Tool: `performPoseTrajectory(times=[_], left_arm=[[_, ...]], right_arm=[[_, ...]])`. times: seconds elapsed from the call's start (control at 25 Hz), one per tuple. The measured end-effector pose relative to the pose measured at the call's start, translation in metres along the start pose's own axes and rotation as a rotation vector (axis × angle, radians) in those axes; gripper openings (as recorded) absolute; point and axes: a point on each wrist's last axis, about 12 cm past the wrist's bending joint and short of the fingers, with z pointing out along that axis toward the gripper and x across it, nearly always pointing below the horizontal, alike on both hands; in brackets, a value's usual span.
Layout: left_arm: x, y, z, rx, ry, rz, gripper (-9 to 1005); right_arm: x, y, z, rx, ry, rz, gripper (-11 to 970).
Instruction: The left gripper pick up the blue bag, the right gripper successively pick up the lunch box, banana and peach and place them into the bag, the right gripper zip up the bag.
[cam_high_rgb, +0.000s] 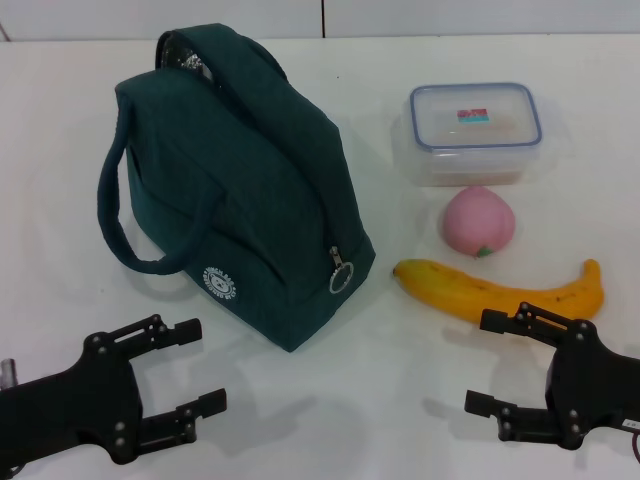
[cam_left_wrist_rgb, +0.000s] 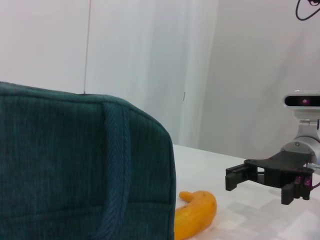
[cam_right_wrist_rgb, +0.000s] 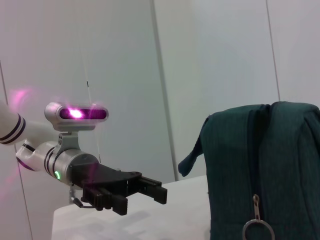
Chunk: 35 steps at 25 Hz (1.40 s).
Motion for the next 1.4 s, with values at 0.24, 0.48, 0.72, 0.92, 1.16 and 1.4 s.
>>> performPoseTrajectory(times=[0.24,0.48,0.72,0.92,1.16,1.4], left_arm=[[0.000,0.000,0.000,-0.001,-0.001,-0.001,767],[-0.002,0.001,0.000,0.003,-0.012,-0.088,766],[-0.015,0.007,-0.013,-0.022,-0.090,-0.312,765],[-0.035,0.028,-0.023,-0.055,-0.153,-0.524,764],[-0.068,0.067,-0.026,-0.063,-0.113,-0.749,763],[-0.108,0.097,-0.017,-0.144,0.055,-0.875,761]], right_arm=[[0.000,0.000,0.000,0.000,0.001,0.000,854],[0.000,0.000,0.000,0.003,-0.002,0.000,853],[-0.001,-0.001,0.000,0.003,-0.004,0.002,853],[0.000,-0.001,0.001,0.004,-0.001,0.006,852],[0.001,0.001,0.002,0.006,-0.003,0.010,852],[0.003,0.001,0.003,0.015,0.004,0.013,851]])
